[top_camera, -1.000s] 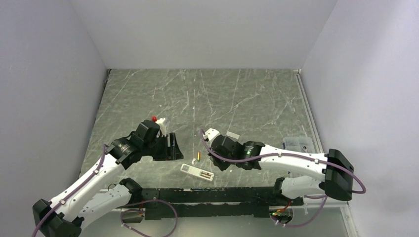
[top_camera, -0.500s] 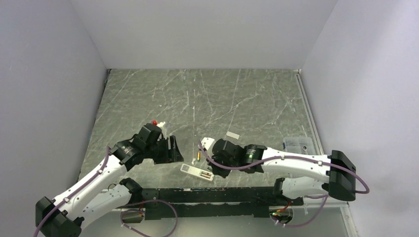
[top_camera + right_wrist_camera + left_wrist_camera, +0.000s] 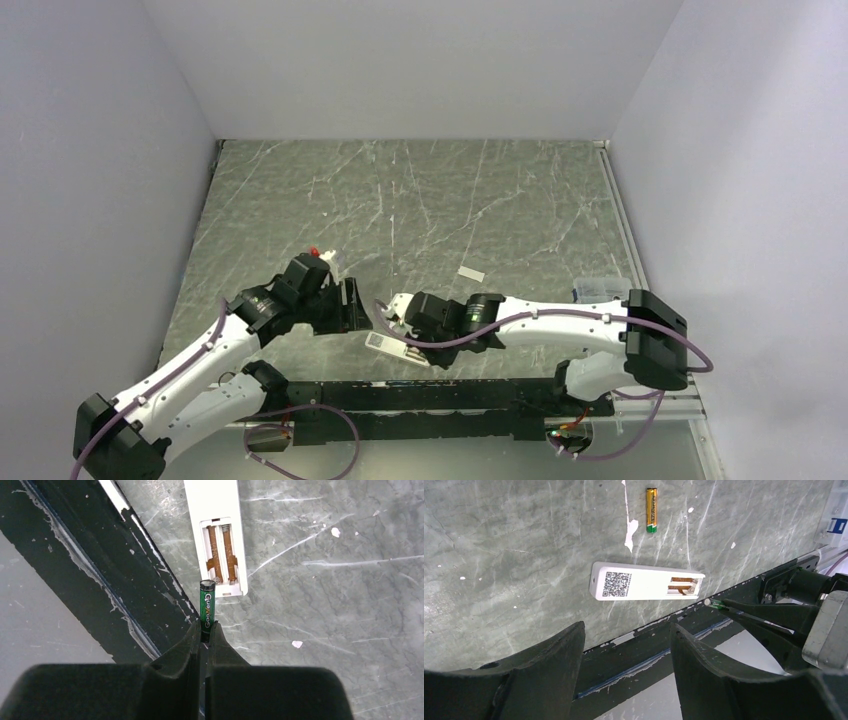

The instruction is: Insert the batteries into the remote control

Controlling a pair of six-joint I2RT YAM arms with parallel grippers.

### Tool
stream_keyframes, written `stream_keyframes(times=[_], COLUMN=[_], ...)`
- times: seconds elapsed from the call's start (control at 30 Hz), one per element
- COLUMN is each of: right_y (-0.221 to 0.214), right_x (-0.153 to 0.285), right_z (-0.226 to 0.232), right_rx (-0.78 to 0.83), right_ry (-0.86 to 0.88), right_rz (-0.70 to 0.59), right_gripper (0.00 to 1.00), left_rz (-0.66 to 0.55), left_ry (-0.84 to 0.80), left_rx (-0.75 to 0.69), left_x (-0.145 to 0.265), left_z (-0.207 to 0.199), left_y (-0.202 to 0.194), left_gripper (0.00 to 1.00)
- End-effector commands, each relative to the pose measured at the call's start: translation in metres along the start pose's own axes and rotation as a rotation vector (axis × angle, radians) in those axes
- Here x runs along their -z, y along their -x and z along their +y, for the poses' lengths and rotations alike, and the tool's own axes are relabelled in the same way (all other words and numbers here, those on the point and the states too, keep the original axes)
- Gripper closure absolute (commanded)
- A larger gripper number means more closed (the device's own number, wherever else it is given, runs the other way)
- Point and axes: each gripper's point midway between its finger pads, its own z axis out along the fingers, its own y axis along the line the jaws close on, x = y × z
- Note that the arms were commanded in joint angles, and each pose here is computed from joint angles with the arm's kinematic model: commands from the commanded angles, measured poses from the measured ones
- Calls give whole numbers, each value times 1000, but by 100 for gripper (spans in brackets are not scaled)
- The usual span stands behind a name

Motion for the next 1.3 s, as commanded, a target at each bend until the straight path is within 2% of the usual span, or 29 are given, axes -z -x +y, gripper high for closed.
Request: stream_keyframes(times=[0.0, 0.4, 1.27], right_y=[12, 13, 18], right_x=[2, -13, -28], right_z=[-2, -4, -11], right_rx=[9, 27, 26], right_ry=[-40, -58, -106], right_rz=[-9, 34, 78], right_gripper=[100, 100, 99], left_rz=[-15, -21, -6], left_ry=[-20, 57, 46], left_rx=[15, 71, 67], left_x=[-4, -7, -10], left_z=[-3, 12, 12], left_y=[4, 1, -2], left_gripper=[32, 32, 33])
